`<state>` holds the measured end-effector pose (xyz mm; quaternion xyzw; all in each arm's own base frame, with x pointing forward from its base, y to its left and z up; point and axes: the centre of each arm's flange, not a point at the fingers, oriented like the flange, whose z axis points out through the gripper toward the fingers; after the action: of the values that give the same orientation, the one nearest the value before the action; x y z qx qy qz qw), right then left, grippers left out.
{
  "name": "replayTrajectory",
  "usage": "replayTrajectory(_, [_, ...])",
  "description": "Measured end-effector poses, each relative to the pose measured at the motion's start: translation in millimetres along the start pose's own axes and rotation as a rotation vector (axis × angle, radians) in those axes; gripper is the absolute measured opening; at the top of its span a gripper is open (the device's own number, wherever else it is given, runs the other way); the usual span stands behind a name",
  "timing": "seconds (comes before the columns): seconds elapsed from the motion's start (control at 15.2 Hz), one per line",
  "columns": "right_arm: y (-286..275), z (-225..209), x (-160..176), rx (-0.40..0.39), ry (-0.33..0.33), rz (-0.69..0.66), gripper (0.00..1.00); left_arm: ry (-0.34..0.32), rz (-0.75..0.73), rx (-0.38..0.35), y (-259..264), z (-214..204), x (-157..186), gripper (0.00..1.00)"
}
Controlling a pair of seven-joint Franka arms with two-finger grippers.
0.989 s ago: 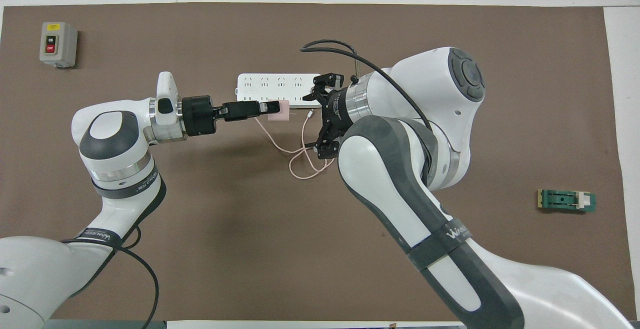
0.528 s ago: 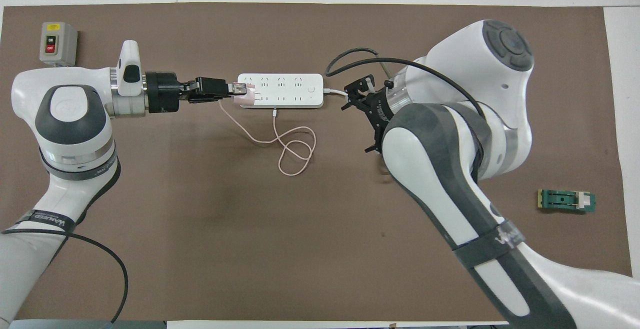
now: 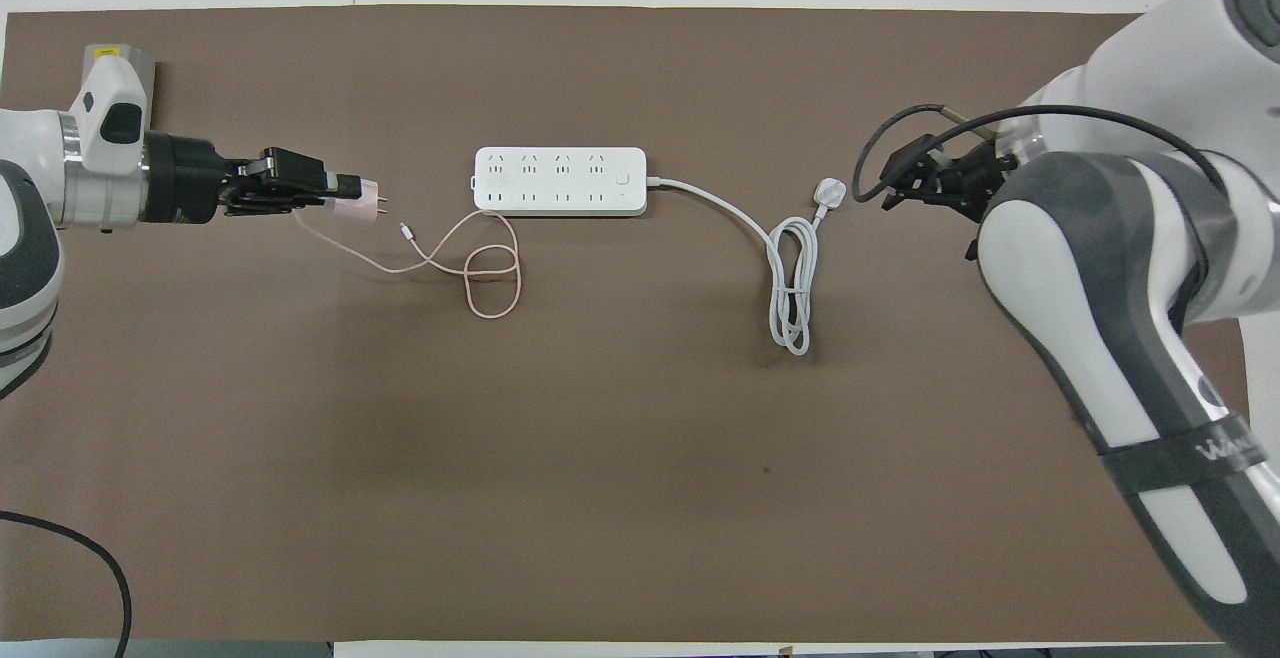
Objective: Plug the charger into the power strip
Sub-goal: 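Pull the charger away with the left gripper while the right gripper retracts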
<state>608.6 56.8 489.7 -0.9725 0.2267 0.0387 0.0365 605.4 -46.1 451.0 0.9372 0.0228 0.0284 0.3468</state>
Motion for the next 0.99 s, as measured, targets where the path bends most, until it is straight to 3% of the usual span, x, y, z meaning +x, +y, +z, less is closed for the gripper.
replayTrajectory(0.2, [47,-12,22,-0.047,0.030,-0.142,1.00,-0.009,-0.034,0.085,-14,-13,-2,0.31])
replayTrajectory(0.66, [65,-50,7,-0.057,0.054,-0.195,1.00,-0.037,-0.014,0.293,-21,-34,2,0.31])
replayTrajectory(0.99, [73,-67,-1,-0.099,0.071,-0.266,1.00,0.031,-0.020,0.380,-26,-62,13,0.31])
